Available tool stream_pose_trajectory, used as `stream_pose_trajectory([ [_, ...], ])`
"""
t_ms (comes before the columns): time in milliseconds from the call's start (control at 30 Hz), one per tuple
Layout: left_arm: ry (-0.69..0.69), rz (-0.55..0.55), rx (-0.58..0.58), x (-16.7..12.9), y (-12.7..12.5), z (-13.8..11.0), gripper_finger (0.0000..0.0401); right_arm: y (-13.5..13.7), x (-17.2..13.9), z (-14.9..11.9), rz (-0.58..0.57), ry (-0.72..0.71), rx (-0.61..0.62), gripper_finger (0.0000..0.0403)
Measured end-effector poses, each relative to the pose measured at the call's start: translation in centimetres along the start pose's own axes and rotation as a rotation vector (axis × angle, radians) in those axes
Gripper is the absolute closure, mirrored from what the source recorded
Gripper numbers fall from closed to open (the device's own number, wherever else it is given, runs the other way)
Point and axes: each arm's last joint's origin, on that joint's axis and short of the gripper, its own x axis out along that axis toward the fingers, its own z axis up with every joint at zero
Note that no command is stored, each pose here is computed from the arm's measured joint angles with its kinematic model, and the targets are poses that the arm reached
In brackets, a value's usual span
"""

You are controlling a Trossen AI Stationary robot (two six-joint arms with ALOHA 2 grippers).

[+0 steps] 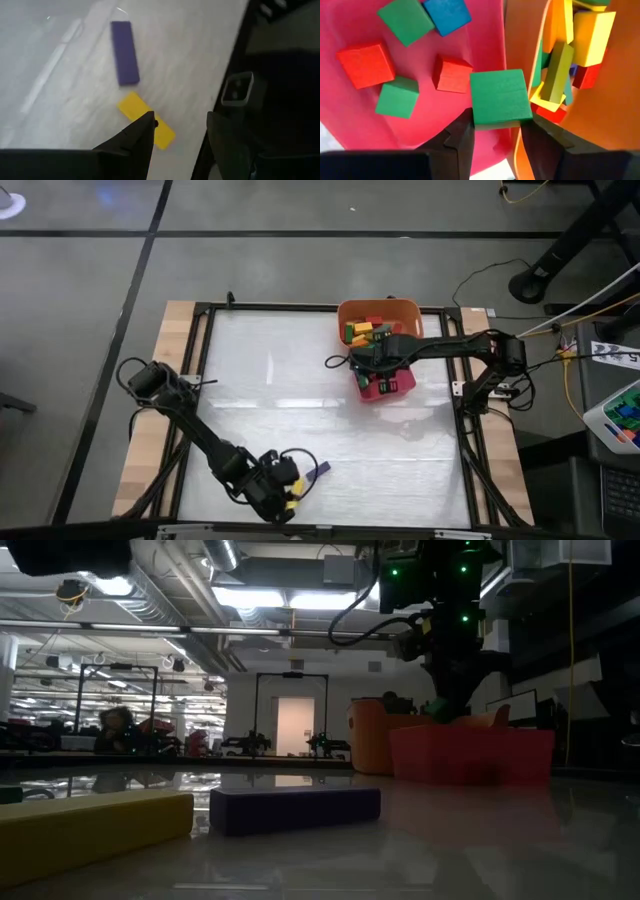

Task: Sort blocks by size
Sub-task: Put the green square block into the red bin

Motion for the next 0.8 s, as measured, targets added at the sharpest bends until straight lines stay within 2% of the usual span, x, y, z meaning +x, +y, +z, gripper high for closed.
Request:
stream_pose_trajectory([
  [133, 0.026, -0.02, 0.183, -0.3, -0.4, -0.9, 0.0232, 0.1, 0.0, 0.0, -0.001, -0.002, -0.002, 0.0255],
  [233, 0.035, -0.025, 0.275, -0.5, -0.6, -1.5, 0.0232, 0.1, 0.0, 0.0, -0.001, -0.002, 0.014, 0.0255],
  [300, 0.052, -0.007, 0.307, -0.6, -0.5, -1.8, 0.0232, 0.0, 0.0, 0.0, -0.017, 0.0, 0.061, 0.0255],
  [367, 0.076, 0.028, 0.321, -0.7, -0.1, -2.2, 0.0232, -0.2, 0.0, 0.1, -0.083, 0.003, 0.12, 0.0255],
  [467, 0.112, 0.088, 0.33, -0.8, 0.5, -2.5, 0.0232, -0.4, -0.1, 0.2, -0.145, -0.008, 0.14, 0.0255],
  [800, 0.177, 0.171, 0.447, -1.2, 1.4, -3.2, 0.0232, -0.1, 0.0, 0.5, -0.043, -0.042, 0.145, 0.0255],
])
